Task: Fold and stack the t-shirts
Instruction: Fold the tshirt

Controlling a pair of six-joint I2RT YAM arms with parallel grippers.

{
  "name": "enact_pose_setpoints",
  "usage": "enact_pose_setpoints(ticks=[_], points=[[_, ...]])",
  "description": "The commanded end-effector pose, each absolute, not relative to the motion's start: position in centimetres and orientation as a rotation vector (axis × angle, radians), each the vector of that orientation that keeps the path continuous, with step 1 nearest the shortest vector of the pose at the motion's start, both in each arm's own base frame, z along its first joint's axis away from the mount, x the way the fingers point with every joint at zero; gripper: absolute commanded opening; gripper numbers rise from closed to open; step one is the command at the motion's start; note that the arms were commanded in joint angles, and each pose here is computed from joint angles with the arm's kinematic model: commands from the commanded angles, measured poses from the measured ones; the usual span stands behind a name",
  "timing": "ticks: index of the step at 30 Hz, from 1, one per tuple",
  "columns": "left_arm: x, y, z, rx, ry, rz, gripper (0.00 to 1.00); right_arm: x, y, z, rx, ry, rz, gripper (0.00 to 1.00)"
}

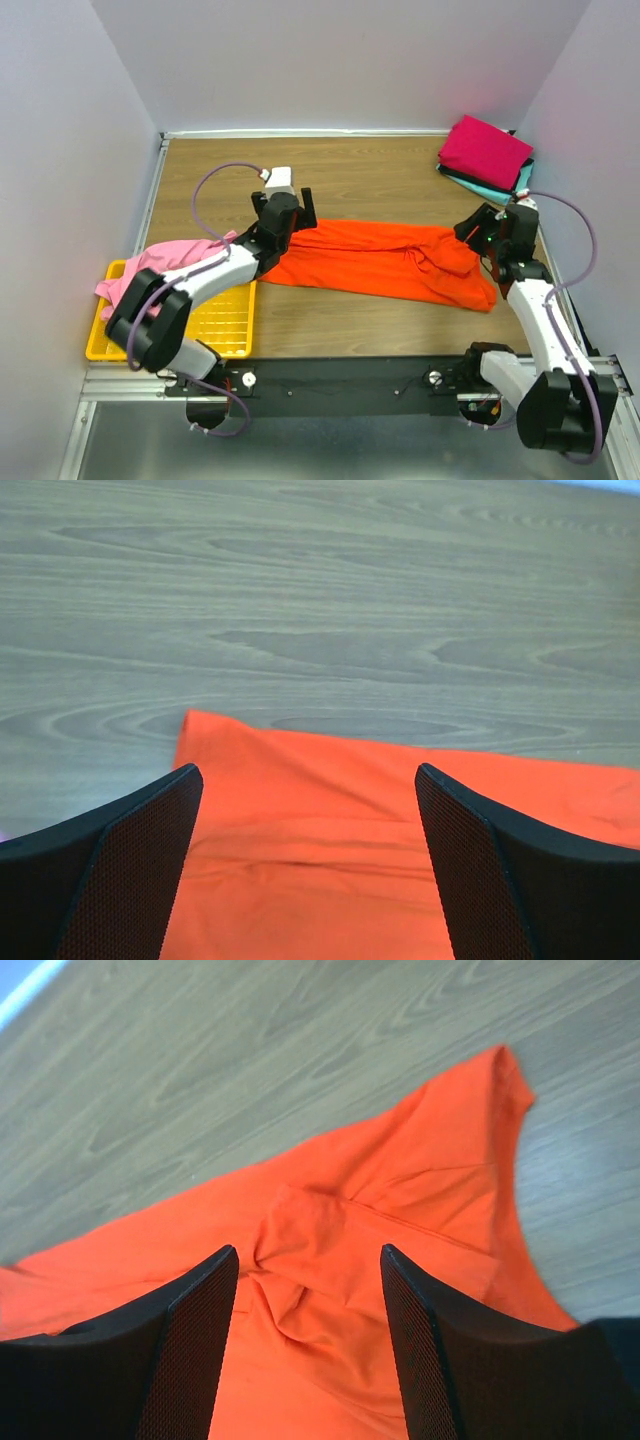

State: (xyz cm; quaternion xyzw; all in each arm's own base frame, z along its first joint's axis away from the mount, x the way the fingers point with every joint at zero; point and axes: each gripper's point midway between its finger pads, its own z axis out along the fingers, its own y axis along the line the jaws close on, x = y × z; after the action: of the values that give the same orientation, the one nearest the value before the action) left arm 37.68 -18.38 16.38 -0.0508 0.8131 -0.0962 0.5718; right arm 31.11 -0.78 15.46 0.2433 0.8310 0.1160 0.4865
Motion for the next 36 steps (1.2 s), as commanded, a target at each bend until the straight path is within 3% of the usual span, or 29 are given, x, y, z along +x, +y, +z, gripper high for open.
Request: enact_pose_setpoints(ticks=[1, 13, 24, 36], points=[[39.8, -20.7, 15.7, -0.028, 1.896, -0.24, 0.97, 33.0, 1.4, 14.8, 0.537, 2.032, 0.326, 0.66], [41.3, -22.9, 10.6, 0.058, 1.988, -0.268, 0.97, 37.1, 4.4, 8.0, 0.495, 2.239, 0.235, 0.66], [41.7, -22.2, 9.7, 0.05, 2.004, -0.248, 0.97, 39.8, 4.3, 6.6, 0.487, 2.266, 0.198, 0.64], [41.9, -21.7, 9.7, 0.041, 2.005, -0.239, 0.97, 38.8, 5.1, 5.7, 0.447, 2.3, 0.188, 0.45]])
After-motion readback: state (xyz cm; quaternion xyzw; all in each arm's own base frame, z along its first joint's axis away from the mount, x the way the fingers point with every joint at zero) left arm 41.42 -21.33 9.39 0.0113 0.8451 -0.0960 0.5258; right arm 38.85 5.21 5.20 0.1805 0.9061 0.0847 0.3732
